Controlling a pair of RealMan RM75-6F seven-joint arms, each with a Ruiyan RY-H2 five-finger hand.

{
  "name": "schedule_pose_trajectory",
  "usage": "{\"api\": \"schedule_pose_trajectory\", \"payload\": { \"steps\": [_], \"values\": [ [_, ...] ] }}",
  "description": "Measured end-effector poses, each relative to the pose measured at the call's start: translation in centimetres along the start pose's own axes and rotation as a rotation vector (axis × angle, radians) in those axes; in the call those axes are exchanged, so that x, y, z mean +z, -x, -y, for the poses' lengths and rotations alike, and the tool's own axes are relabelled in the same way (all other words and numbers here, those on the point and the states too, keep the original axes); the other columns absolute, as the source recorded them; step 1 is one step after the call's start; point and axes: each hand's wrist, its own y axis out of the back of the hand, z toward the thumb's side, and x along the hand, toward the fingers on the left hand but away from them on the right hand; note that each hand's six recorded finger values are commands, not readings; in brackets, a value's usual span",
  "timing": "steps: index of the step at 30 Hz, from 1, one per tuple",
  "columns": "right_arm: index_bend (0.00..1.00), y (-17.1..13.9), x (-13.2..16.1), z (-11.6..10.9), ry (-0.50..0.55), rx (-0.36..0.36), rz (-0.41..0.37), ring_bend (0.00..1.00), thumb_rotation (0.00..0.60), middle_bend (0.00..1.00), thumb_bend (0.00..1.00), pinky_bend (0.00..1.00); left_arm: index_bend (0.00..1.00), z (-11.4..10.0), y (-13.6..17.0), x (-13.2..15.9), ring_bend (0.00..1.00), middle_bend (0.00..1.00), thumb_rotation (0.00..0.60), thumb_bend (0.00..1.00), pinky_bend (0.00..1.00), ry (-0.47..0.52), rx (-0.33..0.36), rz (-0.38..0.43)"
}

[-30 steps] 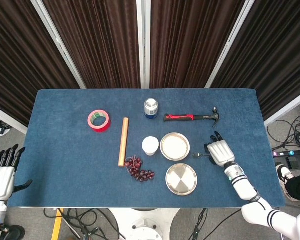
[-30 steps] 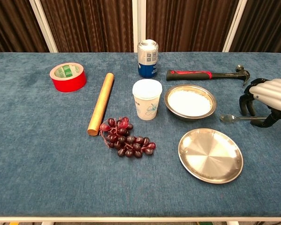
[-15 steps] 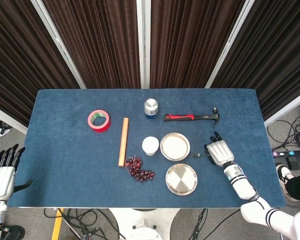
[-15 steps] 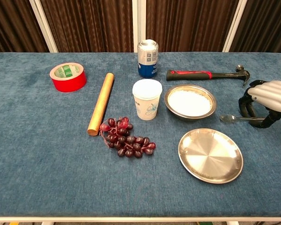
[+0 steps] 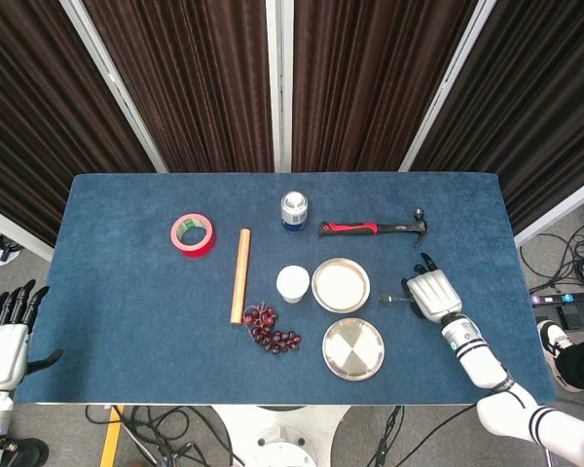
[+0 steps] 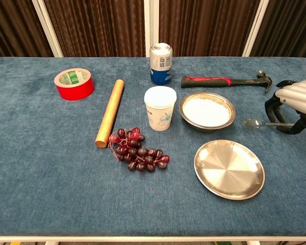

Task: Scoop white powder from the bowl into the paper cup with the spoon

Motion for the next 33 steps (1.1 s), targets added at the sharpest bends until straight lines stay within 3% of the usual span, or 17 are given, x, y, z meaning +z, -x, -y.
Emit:
{"api": "schedule_pose_trajectory", "payload": {
  "steps": [10, 18, 24, 33],
  "values": [
    [0.63, -0.5, -0.3, -5.0, -0.160, 0.047, -0.091, 0.23, 0.600, 0.61, 0.32, 0.02, 0.14, 0.0, 0.3, -0.1, 0.05, 0.10, 0.600, 0.10, 0.04, 0.007, 0.008, -0.002],
    [0.63, 2.1, 3.6, -8.8, -0.287, 0.060, -0.193, 0.23, 0.600, 0.61, 0.33, 0.02, 0.14, 0.0, 0.4, -0.3, 0.05, 0.10, 0.600, 0.10, 0.04, 0.012, 0.012, -0.005],
    [0.63, 4.5, 6.8, -10.2, -0.400, 0.063, -0.250, 0.23, 0.600, 0.61, 0.33, 0.01, 0.14, 0.1, 0.5, -0.6, 0.05, 0.10, 0.600, 0.10, 0.04, 0.017, 0.011, -0.014],
    [0.63, 6.5, 9.4, -10.0, -0.586, 0.076, -0.272, 0.23, 0.600, 0.61, 0.33, 0.00, 0.14, 0.2, 0.6, -0.8, 0.05, 0.10, 0.600, 0.10, 0.04, 0.022, 0.010, -0.017]
  ]
}}
